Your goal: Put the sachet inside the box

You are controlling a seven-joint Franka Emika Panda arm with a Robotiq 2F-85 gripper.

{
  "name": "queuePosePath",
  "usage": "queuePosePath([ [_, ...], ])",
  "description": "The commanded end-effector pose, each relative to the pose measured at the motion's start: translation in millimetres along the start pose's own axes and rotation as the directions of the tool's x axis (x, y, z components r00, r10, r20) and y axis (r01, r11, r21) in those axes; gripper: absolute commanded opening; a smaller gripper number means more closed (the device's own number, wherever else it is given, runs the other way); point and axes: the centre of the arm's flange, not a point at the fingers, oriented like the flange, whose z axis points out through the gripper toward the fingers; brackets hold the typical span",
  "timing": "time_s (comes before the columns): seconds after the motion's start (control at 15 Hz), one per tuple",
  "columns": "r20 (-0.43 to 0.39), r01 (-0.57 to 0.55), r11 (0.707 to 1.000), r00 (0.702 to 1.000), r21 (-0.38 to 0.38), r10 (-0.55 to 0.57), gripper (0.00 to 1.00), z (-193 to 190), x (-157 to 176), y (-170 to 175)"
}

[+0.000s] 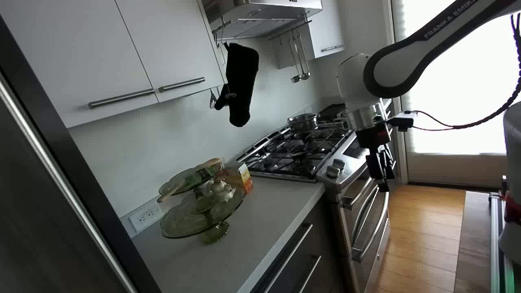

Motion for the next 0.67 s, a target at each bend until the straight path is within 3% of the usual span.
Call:
queuePosePath([
  [0.0, 0.001, 0.000, 1.000, 1.000, 0.000, 0.000, 1.00, 0.3, 0.1, 0.1],
  [0.4, 0.002, 0.000, 1.000, 1.000, 0.000, 0.000, 1.00, 0.7, 0.1, 0.2],
  [0.6, -0.093, -0.022, 0.993, 0.996, -0.115, 0.011, 1.00, -15.8, 17.6, 34.3],
])
